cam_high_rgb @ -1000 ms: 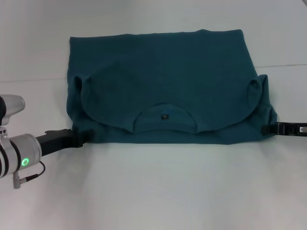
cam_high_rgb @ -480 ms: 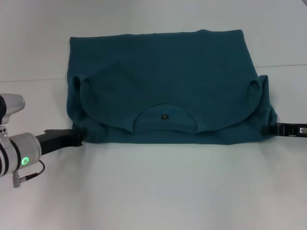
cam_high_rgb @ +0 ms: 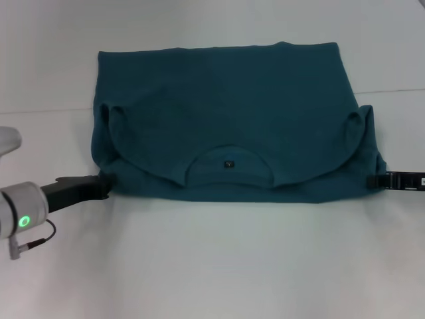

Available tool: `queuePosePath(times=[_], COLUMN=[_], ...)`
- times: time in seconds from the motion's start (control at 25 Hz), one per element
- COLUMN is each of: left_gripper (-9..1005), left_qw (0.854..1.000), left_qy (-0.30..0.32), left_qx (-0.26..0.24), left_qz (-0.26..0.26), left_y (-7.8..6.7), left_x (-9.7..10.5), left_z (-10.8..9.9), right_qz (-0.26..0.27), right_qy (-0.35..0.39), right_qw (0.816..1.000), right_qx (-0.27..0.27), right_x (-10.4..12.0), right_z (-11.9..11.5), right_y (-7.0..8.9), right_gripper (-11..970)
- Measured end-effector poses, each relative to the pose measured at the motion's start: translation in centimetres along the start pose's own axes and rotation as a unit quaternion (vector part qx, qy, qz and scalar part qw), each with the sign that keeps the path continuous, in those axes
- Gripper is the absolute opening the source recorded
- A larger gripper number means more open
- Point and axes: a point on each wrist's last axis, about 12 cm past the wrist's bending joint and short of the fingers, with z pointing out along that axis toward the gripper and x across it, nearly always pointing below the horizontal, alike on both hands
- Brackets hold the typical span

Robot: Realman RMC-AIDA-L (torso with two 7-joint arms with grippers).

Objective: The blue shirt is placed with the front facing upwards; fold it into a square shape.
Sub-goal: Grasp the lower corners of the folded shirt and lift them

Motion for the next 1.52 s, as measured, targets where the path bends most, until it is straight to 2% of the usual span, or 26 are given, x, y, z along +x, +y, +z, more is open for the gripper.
queuePosePath(times=[0.16,0.32,0.64,0.84,1.12,1.52], left_gripper=[19,19,18,19,19,18], left_qw=[1.000,0.999,0.996,0.990,0.980,0.964], left_qy=[-0.006,-0.006,0.001,-0.002,0.044,0.069], left_qx=[0.018,0.038,0.065,0.105,0.165,0.233], left_qz=[-0.014,-0.029,-0.068,-0.092,-0.098,-0.103], left_y=[0.5,0.8,1.5,1.5,0.6,-0.5], left_x=[-0.3,-0.1,1.9,3.3,5.2,7.7], left_z=[-1.8,-3.7,-8.1,-10.8,-13.6,-17.1], right_qz=[-0.005,-0.011,-0.028,-0.051,-0.071,-0.084], right_qy=[-0.005,0.005,0.037,0.045,0.051,0.064], right_qw=[1.000,0.999,0.997,0.994,0.987,0.982], right_qx=[-0.017,-0.033,-0.062,-0.084,-0.135,-0.158], right_x=[0.2,1.3,4.5,6.3,8.5,10.9], right_z=[-1.1,-2.1,-4.3,-6.2,-8.5,-10.9], right_y=[0.1,0.0,-0.8,-0.8,-0.7,-0.6], right_gripper=[42,41,42,42,41,41])
